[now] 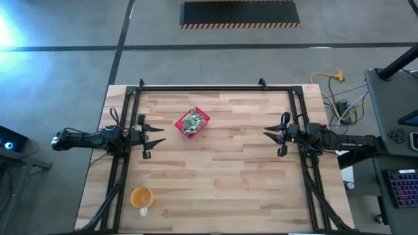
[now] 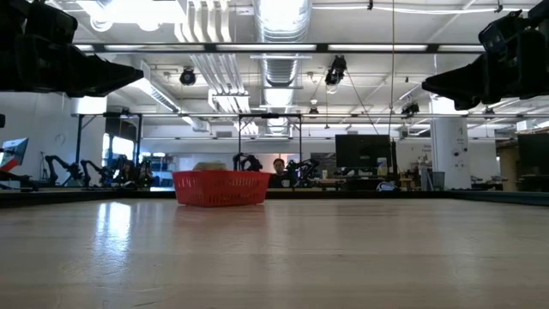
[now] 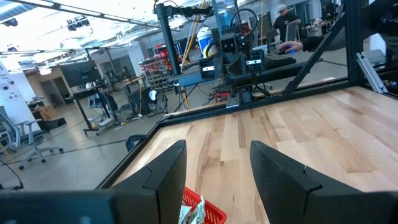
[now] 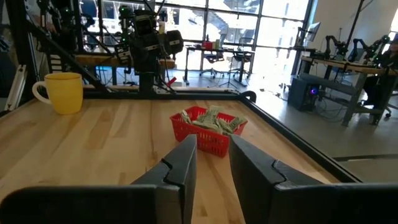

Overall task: Pick and place Stevia / Truvia into bins
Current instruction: Return to Home Position

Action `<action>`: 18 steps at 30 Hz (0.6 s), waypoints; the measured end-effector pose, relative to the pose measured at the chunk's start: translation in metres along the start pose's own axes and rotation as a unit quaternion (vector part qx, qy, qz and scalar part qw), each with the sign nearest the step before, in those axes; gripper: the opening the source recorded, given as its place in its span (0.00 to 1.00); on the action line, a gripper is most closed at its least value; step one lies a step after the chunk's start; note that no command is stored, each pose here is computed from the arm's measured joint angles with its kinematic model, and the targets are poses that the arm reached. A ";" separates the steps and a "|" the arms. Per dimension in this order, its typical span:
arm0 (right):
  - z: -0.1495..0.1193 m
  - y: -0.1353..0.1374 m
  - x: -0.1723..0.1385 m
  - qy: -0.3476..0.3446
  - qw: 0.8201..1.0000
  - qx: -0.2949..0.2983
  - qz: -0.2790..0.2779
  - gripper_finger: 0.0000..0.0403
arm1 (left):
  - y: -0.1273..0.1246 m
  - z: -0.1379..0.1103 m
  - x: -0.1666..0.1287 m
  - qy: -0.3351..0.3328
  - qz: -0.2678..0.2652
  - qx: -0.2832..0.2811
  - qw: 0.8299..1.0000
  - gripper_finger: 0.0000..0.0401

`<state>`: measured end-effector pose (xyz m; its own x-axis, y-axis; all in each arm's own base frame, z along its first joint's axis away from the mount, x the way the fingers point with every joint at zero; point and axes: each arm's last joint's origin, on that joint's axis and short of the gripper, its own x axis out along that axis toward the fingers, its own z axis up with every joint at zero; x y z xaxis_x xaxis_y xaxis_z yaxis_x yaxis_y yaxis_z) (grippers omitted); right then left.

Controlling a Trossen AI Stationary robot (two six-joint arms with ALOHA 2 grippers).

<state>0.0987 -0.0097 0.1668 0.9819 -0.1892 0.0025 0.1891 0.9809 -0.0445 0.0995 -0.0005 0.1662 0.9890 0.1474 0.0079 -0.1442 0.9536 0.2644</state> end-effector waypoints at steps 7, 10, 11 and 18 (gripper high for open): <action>0.000 0.000 0.000 0.000 1.000 0.000 0.000 0.20 | 0.000 0.000 0.000 0.000 0.000 0.000 1.000 0.40; 0.000 0.000 0.000 0.000 1.000 0.000 0.000 0.19 | 0.000 0.000 0.000 0.000 0.000 0.000 1.000 0.40; 0.000 0.000 0.000 0.000 1.000 0.000 0.000 0.18 | 0.000 0.000 0.000 0.000 0.000 0.000 1.000 0.40; 0.000 0.000 0.000 0.000 1.000 0.000 0.000 0.18 | 0.000 0.000 0.000 0.000 0.000 0.000 1.000 0.40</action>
<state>0.0987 -0.0097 0.1668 0.9819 -0.1892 0.0024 0.1891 0.9810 -0.0445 0.0995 -0.0005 0.1662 0.9891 0.1472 0.0078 -0.1440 0.9536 0.2644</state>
